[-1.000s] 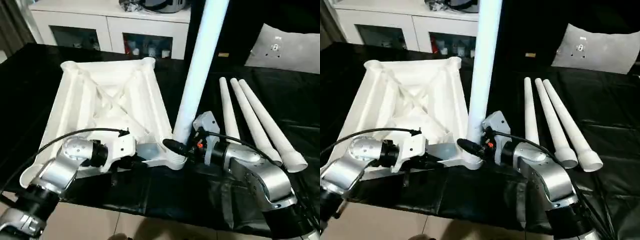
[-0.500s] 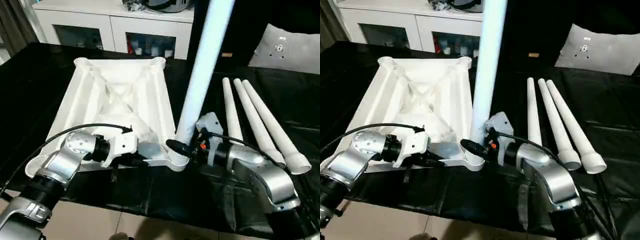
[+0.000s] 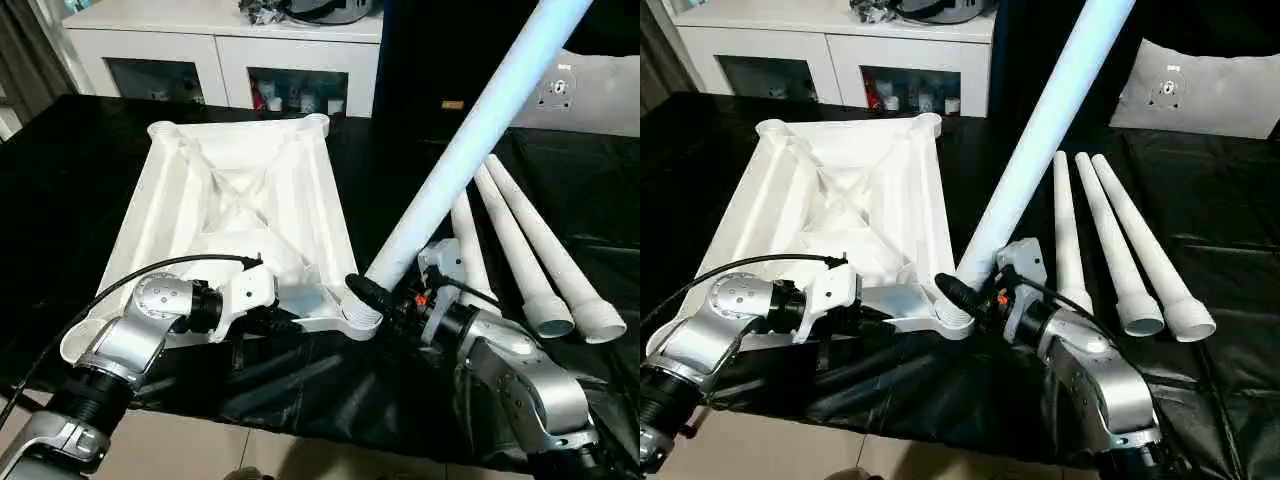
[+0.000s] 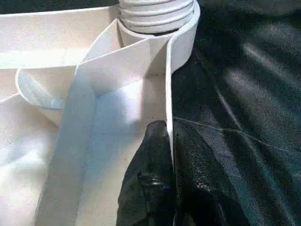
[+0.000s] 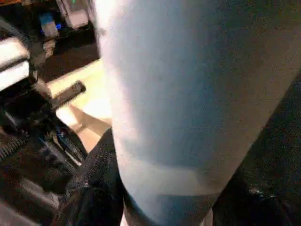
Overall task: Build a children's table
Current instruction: Insert table leg to table base
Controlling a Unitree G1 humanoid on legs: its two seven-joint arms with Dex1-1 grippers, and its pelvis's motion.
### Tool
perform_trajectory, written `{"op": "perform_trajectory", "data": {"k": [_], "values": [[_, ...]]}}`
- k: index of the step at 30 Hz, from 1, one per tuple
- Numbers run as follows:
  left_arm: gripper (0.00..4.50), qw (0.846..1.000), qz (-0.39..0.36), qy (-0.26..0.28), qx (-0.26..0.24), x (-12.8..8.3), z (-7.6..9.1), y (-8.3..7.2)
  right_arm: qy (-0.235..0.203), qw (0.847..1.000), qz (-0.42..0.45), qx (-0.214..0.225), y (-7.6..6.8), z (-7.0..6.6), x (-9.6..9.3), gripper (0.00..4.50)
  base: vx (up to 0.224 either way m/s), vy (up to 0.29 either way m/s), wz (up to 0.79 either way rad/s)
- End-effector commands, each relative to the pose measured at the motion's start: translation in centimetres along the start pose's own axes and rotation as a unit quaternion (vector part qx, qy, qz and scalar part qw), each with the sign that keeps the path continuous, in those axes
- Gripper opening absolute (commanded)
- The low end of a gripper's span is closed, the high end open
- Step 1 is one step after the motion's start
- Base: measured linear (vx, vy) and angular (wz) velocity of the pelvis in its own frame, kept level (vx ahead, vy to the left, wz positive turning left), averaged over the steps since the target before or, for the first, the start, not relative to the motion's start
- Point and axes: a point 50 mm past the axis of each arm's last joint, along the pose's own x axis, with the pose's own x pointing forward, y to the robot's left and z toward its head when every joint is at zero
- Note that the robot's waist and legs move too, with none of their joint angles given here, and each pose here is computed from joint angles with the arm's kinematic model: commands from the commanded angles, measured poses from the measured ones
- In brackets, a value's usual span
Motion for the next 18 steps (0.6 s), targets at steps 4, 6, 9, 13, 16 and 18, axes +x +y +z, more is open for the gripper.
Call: {"op": "perform_trajectory", "data": {"k": [4, 6, 9, 13, 16, 18], "values": [[0.0, 0.999, 0.002, 0.013, 0.052, -0.7, 1.1, 0.6, 0.134, 0.99, 0.031, -0.012, 0.4, -4.2, -0.3, 1.92, 0.0, 0.0, 0.0], [0.0, 0.998, -0.006, 0.015, 0.06, -0.7, 1.3, 0.7, 0.154, 0.986, 0.061, -0.023, 0.6, -4.3, 0.0, 1.92, 0.0, 0.0, 0.0], [0.0, 0.997, -0.019, 0.014, 0.071, -0.8, 1.9, 0.7, 0.182, 0.978, 0.098, -0.027, 0.9, -4.8, 0.3, 1.92, 0.0, 0.0, 0.0], [0.0, 0.996, -0.041, 0.01, 0.083, -0.9, 2.6, 0.9, 0.198, 0.971, 0.136, -0.013, 1.5, -5.6, 0.4, 1.91, 0.0, 0.0, 0.0], [0.0, 0.994, -0.055, 0.011, 0.094, -1.2, 3.2, 1.2, 0.216, 0.96, 0.175, -0.007, 2.3, -6.3, 0.4, 1.91, 0.0, 0.0, 0.0], [0.0, 0.993, -0.058, 0.013, 0.098, -1.3, 3.4, 1.5, 0.22, 0.957, 0.19, 0.001, 2.7, -6.4, 0.5, 1.91, 0.0, 0.0, 0.0]]}}
